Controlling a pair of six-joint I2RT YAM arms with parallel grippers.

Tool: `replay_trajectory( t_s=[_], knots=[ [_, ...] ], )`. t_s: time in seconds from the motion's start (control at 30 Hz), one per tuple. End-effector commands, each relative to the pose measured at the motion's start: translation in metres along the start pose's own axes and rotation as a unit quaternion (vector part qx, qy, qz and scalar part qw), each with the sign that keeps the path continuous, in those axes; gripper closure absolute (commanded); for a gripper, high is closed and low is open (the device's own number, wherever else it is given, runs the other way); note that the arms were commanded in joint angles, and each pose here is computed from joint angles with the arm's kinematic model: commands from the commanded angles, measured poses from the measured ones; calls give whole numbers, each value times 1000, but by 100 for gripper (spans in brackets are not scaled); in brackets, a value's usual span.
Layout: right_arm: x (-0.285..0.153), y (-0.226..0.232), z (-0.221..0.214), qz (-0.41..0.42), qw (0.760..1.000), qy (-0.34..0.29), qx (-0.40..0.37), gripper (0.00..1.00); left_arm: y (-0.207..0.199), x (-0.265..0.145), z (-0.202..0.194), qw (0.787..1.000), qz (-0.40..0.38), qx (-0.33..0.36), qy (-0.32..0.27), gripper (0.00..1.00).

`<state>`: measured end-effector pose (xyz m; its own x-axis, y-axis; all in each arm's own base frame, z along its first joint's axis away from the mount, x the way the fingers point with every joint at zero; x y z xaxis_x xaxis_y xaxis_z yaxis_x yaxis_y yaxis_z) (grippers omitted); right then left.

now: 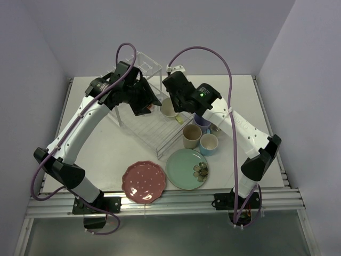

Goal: Load the mixed dishes into the dish rack

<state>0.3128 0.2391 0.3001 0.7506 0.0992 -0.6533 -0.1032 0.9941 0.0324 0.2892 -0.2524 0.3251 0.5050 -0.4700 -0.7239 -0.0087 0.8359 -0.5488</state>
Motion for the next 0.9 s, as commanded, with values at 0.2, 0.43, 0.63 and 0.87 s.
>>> replay_trajectory(
  t_s=[0.2,0.43,0.63,0.87],
  knots=[
    [-50,24,47,69,993,-77,58,100,-6,10,-1,1000,-1,10,6,41],
    [-60,40,50,84,992,-77,48,100,-9,20,-5,1000,0,16,16,51],
    [-66,50,52,94,991,-80,46,100,-10,20,-4,999,7,26,19,95],
    [-79,50,60,112,990,-76,37,67,-10,13,-7,999,-18,47,14,100]
  ],
)
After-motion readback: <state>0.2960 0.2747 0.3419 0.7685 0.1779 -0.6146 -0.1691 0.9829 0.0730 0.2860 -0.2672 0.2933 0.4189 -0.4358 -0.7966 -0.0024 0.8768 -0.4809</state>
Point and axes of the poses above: each gripper's point midway between its finger pads, its own x axis out along the fingers, its own y axis along the line the jaws close on, z = x × y, the point moved 2 cm from there along -x, back along the fingers, and after that the axes turned 13 degrees about x, right-handed, at the moved point
